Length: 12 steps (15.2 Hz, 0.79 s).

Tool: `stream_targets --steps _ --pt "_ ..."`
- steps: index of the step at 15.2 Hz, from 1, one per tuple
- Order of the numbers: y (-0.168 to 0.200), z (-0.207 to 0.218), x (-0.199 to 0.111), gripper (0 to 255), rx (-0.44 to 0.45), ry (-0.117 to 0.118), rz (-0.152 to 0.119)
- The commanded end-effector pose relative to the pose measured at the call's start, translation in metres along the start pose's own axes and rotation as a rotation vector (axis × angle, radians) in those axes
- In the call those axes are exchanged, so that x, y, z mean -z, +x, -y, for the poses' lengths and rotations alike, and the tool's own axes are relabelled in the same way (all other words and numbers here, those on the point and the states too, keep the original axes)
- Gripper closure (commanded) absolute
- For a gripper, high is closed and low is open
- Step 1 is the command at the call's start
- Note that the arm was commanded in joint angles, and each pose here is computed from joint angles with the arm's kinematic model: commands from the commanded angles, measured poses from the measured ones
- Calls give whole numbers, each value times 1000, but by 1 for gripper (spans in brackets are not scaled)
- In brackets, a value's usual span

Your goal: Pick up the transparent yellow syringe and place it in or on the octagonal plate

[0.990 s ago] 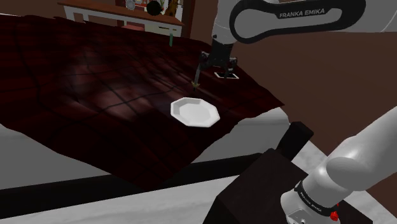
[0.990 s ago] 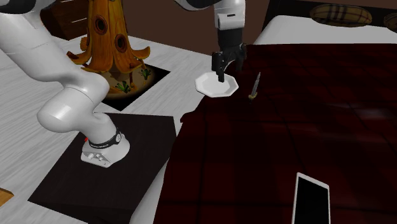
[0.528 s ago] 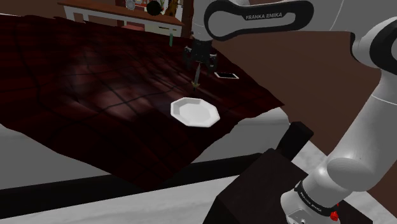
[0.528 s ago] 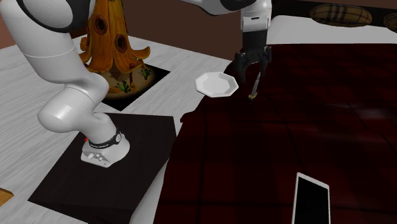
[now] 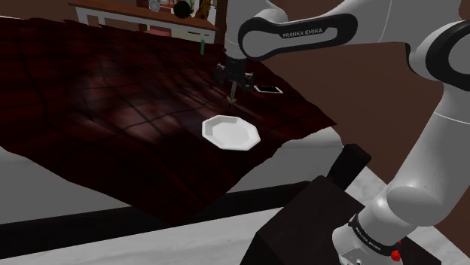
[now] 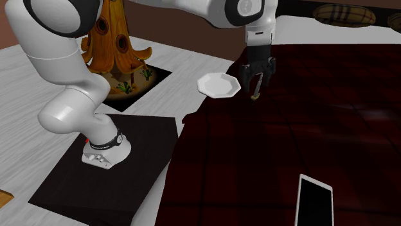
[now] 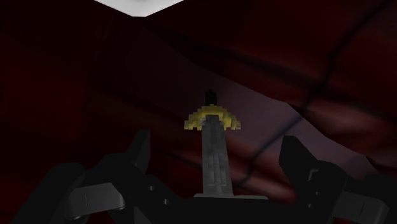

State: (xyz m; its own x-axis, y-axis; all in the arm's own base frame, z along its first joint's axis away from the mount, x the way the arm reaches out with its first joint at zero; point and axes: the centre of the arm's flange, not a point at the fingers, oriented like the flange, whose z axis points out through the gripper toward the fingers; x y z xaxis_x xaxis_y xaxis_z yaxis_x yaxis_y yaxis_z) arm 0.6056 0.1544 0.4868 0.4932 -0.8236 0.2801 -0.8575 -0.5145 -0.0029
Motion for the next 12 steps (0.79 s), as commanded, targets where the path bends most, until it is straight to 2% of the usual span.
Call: stream_targets --steps 1,7,8,12 --pt "0 -1 -3 0 0 1 0" --pt "0 -1 -3 0 0 1 0" --pt "0 -1 -3 255 0 1 0" --pt "0 -1 -3 255 0 1 0"
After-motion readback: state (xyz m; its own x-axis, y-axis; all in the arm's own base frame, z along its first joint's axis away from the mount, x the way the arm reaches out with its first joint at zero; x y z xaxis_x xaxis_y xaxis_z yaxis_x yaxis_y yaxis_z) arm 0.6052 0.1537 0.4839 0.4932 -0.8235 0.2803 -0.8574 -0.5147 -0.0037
